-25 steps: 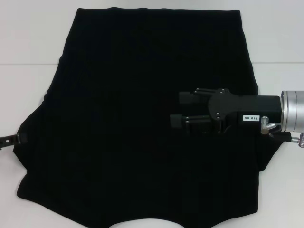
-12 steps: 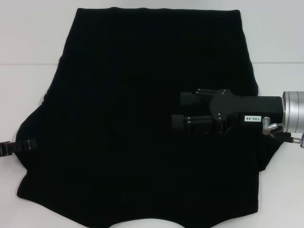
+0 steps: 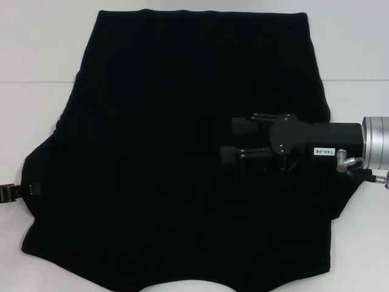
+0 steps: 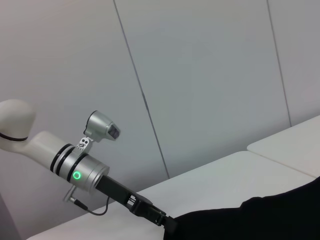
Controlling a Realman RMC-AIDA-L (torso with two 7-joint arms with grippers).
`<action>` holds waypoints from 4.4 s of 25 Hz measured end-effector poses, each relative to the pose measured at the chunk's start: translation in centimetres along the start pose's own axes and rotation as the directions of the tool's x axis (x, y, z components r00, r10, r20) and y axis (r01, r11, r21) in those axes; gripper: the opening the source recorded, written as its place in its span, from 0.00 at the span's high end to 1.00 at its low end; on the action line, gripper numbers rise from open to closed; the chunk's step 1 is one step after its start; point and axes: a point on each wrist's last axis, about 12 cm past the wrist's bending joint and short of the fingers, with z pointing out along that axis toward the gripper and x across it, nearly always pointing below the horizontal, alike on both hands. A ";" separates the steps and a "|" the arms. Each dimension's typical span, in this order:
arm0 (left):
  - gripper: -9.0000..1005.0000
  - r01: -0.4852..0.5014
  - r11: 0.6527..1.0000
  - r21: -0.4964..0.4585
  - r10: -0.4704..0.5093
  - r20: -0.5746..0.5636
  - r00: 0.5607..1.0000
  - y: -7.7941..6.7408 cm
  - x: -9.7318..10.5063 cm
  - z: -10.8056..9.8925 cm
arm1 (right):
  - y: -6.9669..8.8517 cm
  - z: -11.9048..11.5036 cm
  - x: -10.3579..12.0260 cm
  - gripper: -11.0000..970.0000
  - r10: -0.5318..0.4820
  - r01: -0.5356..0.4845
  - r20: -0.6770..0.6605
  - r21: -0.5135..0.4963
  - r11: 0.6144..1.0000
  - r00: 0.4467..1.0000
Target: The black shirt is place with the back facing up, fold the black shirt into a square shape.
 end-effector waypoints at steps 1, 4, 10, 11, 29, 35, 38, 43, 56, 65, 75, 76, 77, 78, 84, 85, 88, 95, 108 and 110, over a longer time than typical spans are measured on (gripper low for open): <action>0.43 0.000 1.000 -0.001 0.000 0.000 1.000 0.0 0.0 0.0 | 0.0 0.0 0.0 0.09 0.000 0.000 0.000 0.000 1.000 1.000; 0.50 0.002 1.000 -0.003 -0.002 0.002 1.000 0.1 -0.1 -0.1 | 0.0 0.1 0.0 0.09 0.000 0.000 0.000 0.000 1.000 1.000; 0.72 0.007 1.000 -0.005 -0.007 0.003 1.000 0.1 -0.1 -0.1 | 0.0 0.1 -0.1 0.09 -0.001 0.001 0.001 0.000 1.000 1.000; 0.77 0.007 1.000 -0.006 -0.007 0.004 1.000 0.1 -0.1 -0.1 | 0.0 0.2 -0.1 0.09 -0.001 0.001 0.001 0.000 1.000 1.000; 0.99 0.060 0.994 -0.091 -0.053 0.079 0.995 2.2 0.5 -2.4 | -0.3 0.5 0.3 0.09 0.033 -0.033 0.031 0.030 0.999 0.999; 0.99 0.078 0.991 -0.108 -0.068 0.093 0.993 2.7 1.0 -3.1 | -0.3 0.7 0.2 0.09 0.035 -0.036 0.044 0.026 0.999 0.998; 0.99 0.082 0.990 -0.112 -0.071 0.099 0.993 2.9 1.3 -3.4 | -0.2 0.7 0.2 0.09 0.037 -0.038 0.044 0.025 0.999 0.998; 0.99 0.095 0.989 -0.115 -0.082 0.107 0.991 3.1 1.6 -3.6 | -0.2 0.8 0.2 0.09 0.035 -0.036 0.045 0.024 0.999 0.998; 0.99 0.134 0.983 -0.128 -0.113 0.156 0.981 3.7 2.1 -4.4 | -0.2 0.7 0.3 0.09 0.034 -0.035 0.046 0.026 0.999 0.998; 0.99 0.118 0.990 -0.072 -0.104 0.180 0.978 3.1 1.5 -4.3 | -0.2 0.7 0.5 0.09 0.040 -0.041 0.047 0.026 0.999 0.998; 0.98 -0.095 0.979 0.179 0.061 0.188 0.980 -2.4 -3.3 -0.7 | -0.3 -0.4 1.0 0.09 0.062 -0.065 0.069 0.052 0.997 0.996; 0.98 -0.119 0.972 0.201 0.085 0.169 0.982 -3.3 -3.6 0.2 | -0.3 -0.7 1.1 0.09 0.066 -0.070 0.075 0.059 0.996 0.995; 0.97 -0.119 0.972 0.201 0.085 0.169 0.982 -3.3 -3.6 0.2 | -0.4 -0.9 1.2 0.09 0.069 -0.074 0.079 0.064 0.995 0.995; 0.97 -0.144 0.964 0.226 0.111 0.153 0.982 -4.2 -3.8 1.1 | -0.4 -1.0 1.2 0.09 0.071 -0.077 0.084 0.067 0.995 0.994; 0.96 -0.258 0.904 0.340 0.247 0.076 0.966 -9.1 -3.8 5.6 | -0.4 -1.8 1.3 0.09 0.079 -0.088 0.109 0.076 0.993 0.991; 0.96 -0.273 0.896 0.349 0.271 0.054 0.961 -9.7 -3.6 6.2 | -0.4 -1.9 1.3 0.09 0.080 -0.088 0.110 0.077 0.993 0.991; 0.96 -0.292 0.890 0.350 0.303 0.025 0.953 -10.5 -3.4 7.3 | -0.4 -2.1 1.3 0.09 0.079 -0.088 0.112 0.079 0.993 0.991; 0.81 -0.260 0.917 0.303 0.256 0.055 0.965 -9.2 -3.4 6.7 | -0.7 -2.4 0.8 0.09 0.071 -0.082 0.127 0.091 0.992 0.989; 0.30 0.039 0.999 -0.010 -0.037 0.169 0.985 -3.2 -3.3 5.4 | -0.9 -2.2 0.3 0.09 0.074 -0.086 0.134 0.089 0.992 0.988; 0.22 0.044 0.999 -0.020 -0.041 0.155 0.987 -3.1 -3.0 5.7 | -0.9 -2.2 0.3 0.09 0.078 -0.090 0.135 0.089 0.992 0.988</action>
